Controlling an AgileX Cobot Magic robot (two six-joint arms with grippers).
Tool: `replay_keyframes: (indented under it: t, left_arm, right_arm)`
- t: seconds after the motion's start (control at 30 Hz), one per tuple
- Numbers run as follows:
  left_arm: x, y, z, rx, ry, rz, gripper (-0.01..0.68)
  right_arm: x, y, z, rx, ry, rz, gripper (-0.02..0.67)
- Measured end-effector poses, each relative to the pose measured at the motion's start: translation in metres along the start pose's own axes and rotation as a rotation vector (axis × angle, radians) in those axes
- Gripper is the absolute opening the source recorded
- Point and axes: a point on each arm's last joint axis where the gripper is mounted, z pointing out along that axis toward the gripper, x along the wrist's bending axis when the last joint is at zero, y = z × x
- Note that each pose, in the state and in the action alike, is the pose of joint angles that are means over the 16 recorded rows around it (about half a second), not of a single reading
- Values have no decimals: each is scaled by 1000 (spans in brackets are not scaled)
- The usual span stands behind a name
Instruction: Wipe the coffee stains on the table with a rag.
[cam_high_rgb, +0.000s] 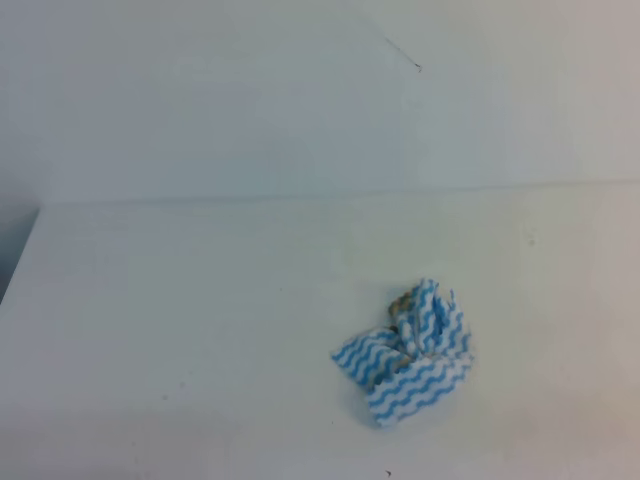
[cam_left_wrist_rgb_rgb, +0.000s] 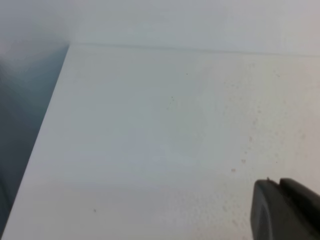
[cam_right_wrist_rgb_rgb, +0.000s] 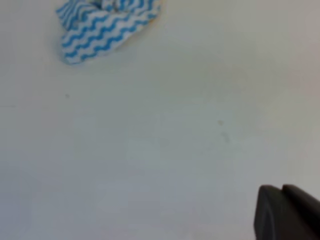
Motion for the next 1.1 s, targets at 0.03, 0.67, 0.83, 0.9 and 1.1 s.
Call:
replay_keyframes:
  t: [0.03,0.67,0.83,0.9,1.1]
  left_arm:
    - [0,0,0,0,0,0,-4]
    - [0,0,0,0,0,1,-4]
    - [0,0,0,0,0,1,-4]
    - [0,0,0,0,0,2,-4]
    - [0,0,0,0,0,2,-4]
  right_arm:
    - [0,1,0,-7,2,14,0]
    - [-11,41,-28,-734,-192,-161,-1]
    - [-14,26,-33,-882,-282,-182,-1]
    - [-15,17,-32,-918,-314,-182,-1]
    - [-15,-11,-20,-994,-351,-157,-1]
